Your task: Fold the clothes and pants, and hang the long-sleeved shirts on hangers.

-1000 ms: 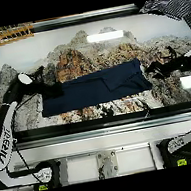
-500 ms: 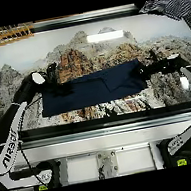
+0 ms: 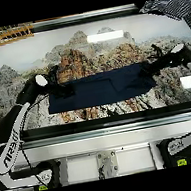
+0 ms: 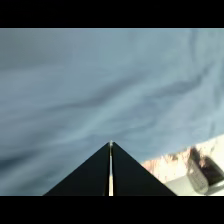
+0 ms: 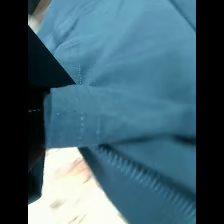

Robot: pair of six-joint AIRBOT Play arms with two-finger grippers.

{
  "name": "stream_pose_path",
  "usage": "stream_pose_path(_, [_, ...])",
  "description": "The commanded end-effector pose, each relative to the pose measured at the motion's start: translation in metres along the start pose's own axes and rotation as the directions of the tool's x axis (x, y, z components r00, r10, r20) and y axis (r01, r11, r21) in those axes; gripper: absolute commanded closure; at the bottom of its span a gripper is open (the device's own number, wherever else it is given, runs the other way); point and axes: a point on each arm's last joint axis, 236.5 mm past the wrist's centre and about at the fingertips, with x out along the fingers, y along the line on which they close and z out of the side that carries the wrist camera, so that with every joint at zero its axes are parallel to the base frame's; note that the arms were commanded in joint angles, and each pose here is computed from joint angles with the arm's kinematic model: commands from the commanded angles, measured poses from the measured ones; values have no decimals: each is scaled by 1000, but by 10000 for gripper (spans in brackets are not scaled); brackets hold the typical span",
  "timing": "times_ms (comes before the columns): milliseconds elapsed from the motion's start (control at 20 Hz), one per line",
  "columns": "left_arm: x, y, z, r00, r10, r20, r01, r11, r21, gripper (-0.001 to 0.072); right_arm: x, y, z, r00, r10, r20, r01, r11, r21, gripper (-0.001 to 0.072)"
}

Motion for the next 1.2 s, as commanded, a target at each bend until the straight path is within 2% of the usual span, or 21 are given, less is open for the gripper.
stream_pose_path(0, [19,-19,6,1000,-8,-3,8,1000,16,697,-65,-12,-18,967,-252,-39,249,966,-68,698])
stream_pose_path(250, [82,-97,10,996,-40,-74,52,984,171,697,-115,66,-20,956,-294,-6,290,945,-155,697])
stream_pose_path(450, [125,-174,-5,981,-144,-131,172,958,229,697,-121,134,-18,955,-291,56,295,922,-251,698])
stream_pose_path(550, [143,-195,-15,976,-148,-162,188,944,272,697,-118,162,-22,955,-287,78,297,906,-300,698])
stream_pose_path(900, [165,-219,-36,961,-138,-241,216,917,334,697,-97,205,-42,963,-263,59,264,875,-406,698])
stream_pose_path(1150, [123,-197,10,972,-153,-178,199,940,277,697,-91,214,-48,965,-259,49,255,870,-421,698])
